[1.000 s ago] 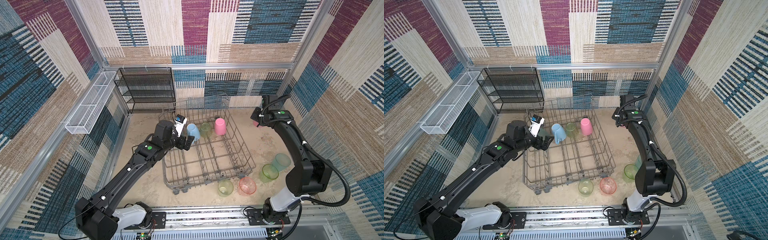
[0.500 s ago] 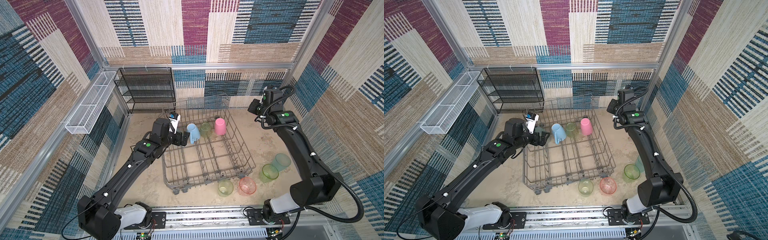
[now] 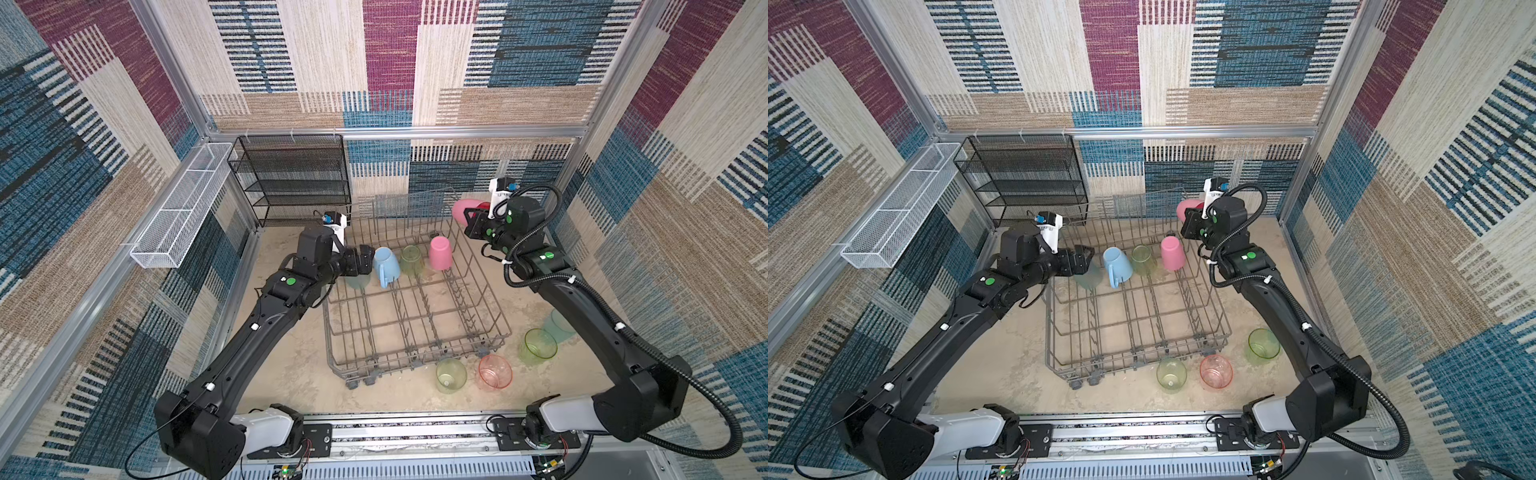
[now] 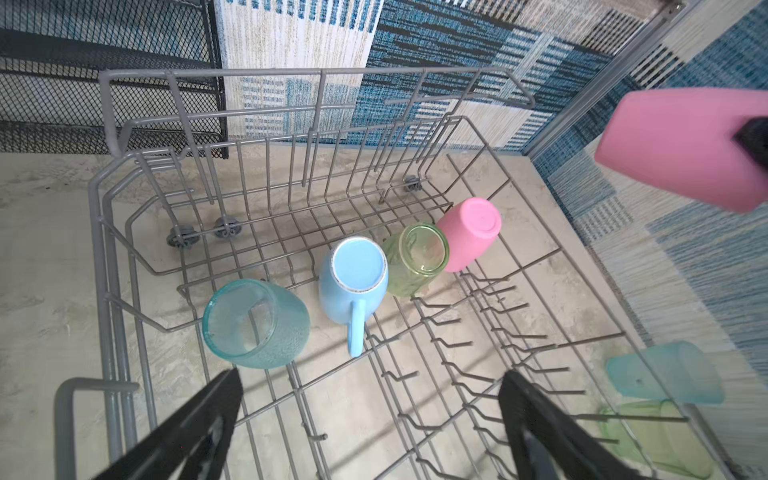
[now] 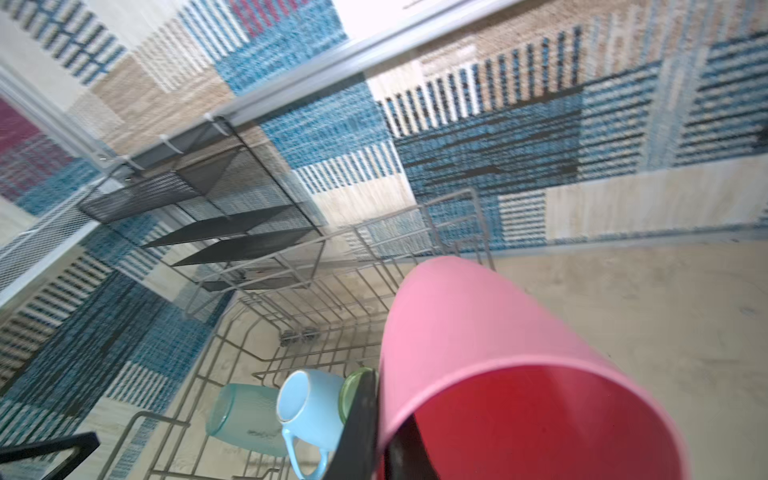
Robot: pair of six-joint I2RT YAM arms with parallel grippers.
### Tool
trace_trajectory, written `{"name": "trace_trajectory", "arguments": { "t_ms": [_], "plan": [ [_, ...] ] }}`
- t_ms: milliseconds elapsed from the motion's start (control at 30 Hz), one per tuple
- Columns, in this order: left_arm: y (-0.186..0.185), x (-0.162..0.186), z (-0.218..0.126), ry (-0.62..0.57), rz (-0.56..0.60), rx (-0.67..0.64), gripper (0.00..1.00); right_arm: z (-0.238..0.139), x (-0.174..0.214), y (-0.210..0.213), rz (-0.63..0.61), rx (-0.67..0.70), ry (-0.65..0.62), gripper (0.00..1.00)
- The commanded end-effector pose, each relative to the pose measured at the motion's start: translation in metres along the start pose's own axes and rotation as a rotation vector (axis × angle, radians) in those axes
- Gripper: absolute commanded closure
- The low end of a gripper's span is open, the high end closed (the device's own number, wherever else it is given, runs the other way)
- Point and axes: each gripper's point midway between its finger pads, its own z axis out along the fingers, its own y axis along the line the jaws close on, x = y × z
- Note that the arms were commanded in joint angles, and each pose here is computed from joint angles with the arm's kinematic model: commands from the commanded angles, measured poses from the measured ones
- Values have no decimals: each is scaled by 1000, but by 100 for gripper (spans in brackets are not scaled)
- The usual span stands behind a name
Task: Load the cups into the dish rack
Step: 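Lift the pink cup with the right gripper and carry it toward the rack, then hold the pink cup over the rack while the left gripper reaches to its base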
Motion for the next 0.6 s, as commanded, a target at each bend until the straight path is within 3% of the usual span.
{"name": "trace_trajectory", "arguments": {
  "t_ms": [0,167,567],
  "plan": [
    [-1,-6,-6,3,-136,-4,0,-10,-27,40,-42,-182,-141,93],
    [-15,-16,-10,13,-291,51,1,-24,-17,64,-104,-309,-188,94],
    [-51,-32,-1,94,-674,208,2,-45,14,79,-254,-472,-253,96]
  ]
}}
